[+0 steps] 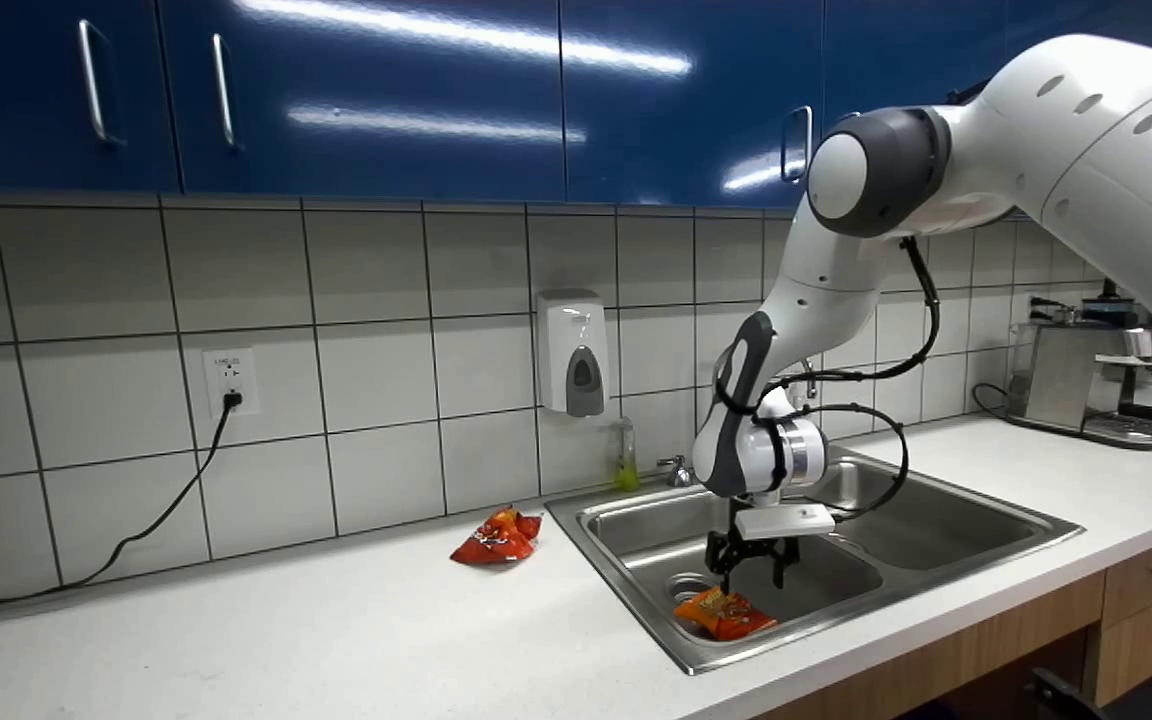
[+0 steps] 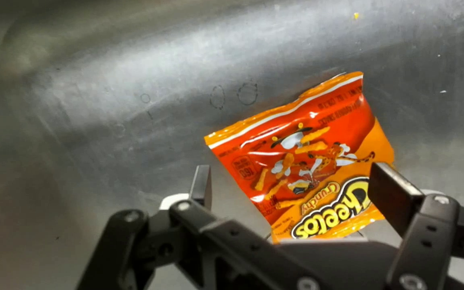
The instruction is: Take the snack out of the sink
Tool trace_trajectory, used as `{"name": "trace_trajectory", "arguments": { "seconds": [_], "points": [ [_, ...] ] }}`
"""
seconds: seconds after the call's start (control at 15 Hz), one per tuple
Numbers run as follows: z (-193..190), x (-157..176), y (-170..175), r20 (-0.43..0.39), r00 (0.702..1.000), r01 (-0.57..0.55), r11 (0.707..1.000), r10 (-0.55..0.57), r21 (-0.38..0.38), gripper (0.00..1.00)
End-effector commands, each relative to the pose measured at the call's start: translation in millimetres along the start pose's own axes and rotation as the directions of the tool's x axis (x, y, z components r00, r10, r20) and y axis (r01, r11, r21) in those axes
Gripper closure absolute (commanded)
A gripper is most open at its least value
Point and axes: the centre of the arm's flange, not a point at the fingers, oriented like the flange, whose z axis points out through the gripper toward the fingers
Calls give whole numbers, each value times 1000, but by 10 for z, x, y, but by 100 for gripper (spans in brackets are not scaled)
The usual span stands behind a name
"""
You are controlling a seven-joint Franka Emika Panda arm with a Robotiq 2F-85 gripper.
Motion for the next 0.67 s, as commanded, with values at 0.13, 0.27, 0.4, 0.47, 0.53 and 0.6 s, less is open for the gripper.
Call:
{"name": "trace_trajectory", "arguments": {
  "seconds": [0.13,0.27,0.4,0.47,0.53,0.6],
  "points": [
    [208,100,-167,-23,999,-23,1000,22,-19,0],
    [271,131,-217,-25,999,-28,999,28,-21,0],
    [320,185,-257,-30,999,-35,999,34,-23,0],
    [350,220,-277,-31,999,-40,999,40,-23,0],
    [372,259,-290,-33,999,-44,999,43,-25,0],
    [389,288,-297,-36,998,-48,998,47,-26,0]
  ]
}}
